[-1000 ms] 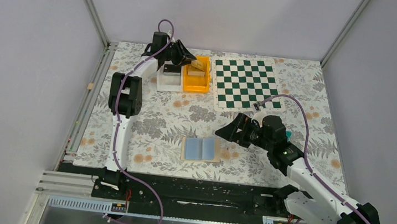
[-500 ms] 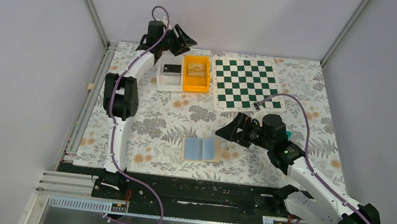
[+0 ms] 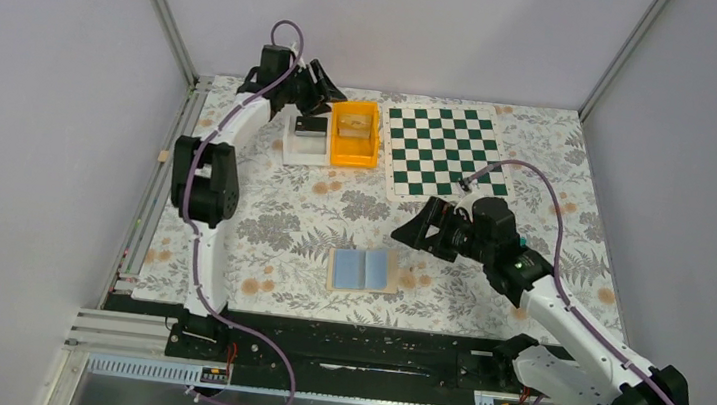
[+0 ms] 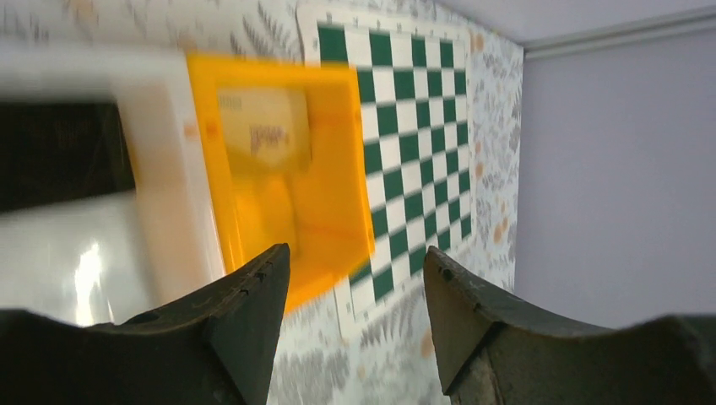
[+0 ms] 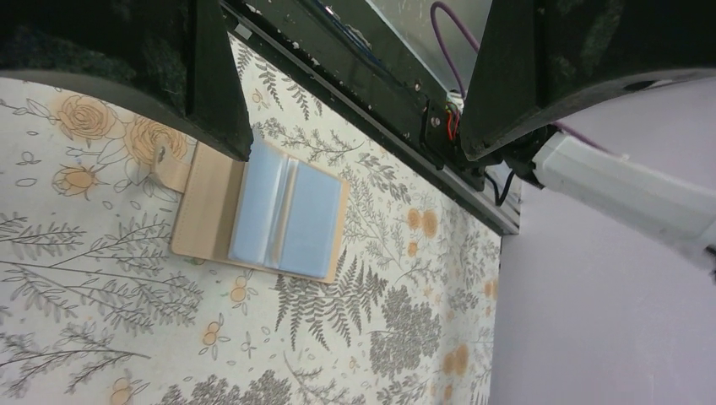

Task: Take the credit cards out of the card holder
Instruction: Remove the credit card from the card holder.

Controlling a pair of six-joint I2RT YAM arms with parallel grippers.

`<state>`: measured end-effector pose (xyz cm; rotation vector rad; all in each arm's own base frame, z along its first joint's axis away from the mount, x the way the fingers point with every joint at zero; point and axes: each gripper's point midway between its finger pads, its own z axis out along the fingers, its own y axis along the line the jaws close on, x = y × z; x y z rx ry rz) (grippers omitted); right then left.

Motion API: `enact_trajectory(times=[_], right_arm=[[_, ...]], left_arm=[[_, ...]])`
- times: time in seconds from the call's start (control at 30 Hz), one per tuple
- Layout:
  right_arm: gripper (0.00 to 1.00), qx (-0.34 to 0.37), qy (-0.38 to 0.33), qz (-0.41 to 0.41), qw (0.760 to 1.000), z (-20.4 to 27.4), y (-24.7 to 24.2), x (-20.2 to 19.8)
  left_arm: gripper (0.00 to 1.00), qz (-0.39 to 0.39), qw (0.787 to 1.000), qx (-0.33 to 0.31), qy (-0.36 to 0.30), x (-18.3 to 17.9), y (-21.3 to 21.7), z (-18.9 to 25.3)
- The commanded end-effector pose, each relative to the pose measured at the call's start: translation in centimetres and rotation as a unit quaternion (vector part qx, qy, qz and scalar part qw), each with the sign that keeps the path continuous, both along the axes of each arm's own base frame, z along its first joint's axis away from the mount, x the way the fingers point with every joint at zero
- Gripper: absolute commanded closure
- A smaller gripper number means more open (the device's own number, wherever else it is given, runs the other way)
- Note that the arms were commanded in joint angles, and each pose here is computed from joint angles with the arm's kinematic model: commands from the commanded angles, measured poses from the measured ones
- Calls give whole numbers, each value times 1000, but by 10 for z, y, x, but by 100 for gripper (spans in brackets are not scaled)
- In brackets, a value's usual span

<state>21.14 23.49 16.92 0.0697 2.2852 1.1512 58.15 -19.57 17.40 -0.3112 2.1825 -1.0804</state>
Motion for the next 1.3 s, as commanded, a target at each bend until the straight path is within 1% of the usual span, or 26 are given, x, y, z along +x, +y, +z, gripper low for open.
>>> enact_trajectory(times=[0.0, 0.1, 0.13, 0.2, 0.3, 0.43, 0.57, 0.67, 0.73, 0.83, 0.9, 1.03, 1.13, 1.27], right_arm=[[1, -31, -10, -23, 999, 11, -8, 10], [1, -28, -10, -21, 999, 14, -3, 10], [2, -27, -9, -14, 999, 14, 1, 8], [6, -27, -5, 2, 1000, 13, 11, 3], [11, -19, 5, 25, 999, 8, 28, -6], [21, -11, 21, 39, 999, -7, 49, -17], [32, -14, 34, 54, 998, -19, 72, -19], [33, -52, 44, 54, 996, -35, 80, -19], [32, -80, 51, 49, 994, -45, 83, -19], [24, -150, 39, 28, 988, -56, 82, -15], [22, -194, 25, 8, 981, -61, 81, -11], [19, -239, 15, -20, 971, -74, 84, -6], [18, -291, 10, -36, 956, -85, 84, 0], [16, -310, 8, -22, 951, -96, 98, -2]], left_arm=[[42, -9, 998, 15, -55, -67, 10, 90], [42, -14, 999, 17, -29, -124, 10, 85], [42, -19, 1000, 20, -14, -147, 9, 72], [42, -30, 999, 22, -4, -184, 6, 63], [42, -52, 998, 7, 25, -235, 1, 47], [42, -79, 995, -2, 60, -289, -1, 16], [42, -97, 992, 10, 85, -326, 2, -18], [42, -114, 988, 0, 102, -346, 1, -31], [43, -115, 988, -2, 100, -352, 2, -35], [44, -64, 992, 55, 95, -350, 23, -45], [43, -44, 993, 70, 85, -352, 32, -40], [43, -14, 995, 85, 43, -353, 44, -22], [41, -3, 994, 105, 12, -356, 53, -5], [39, 9, 991, 133, -4, -359, 64, 5]])
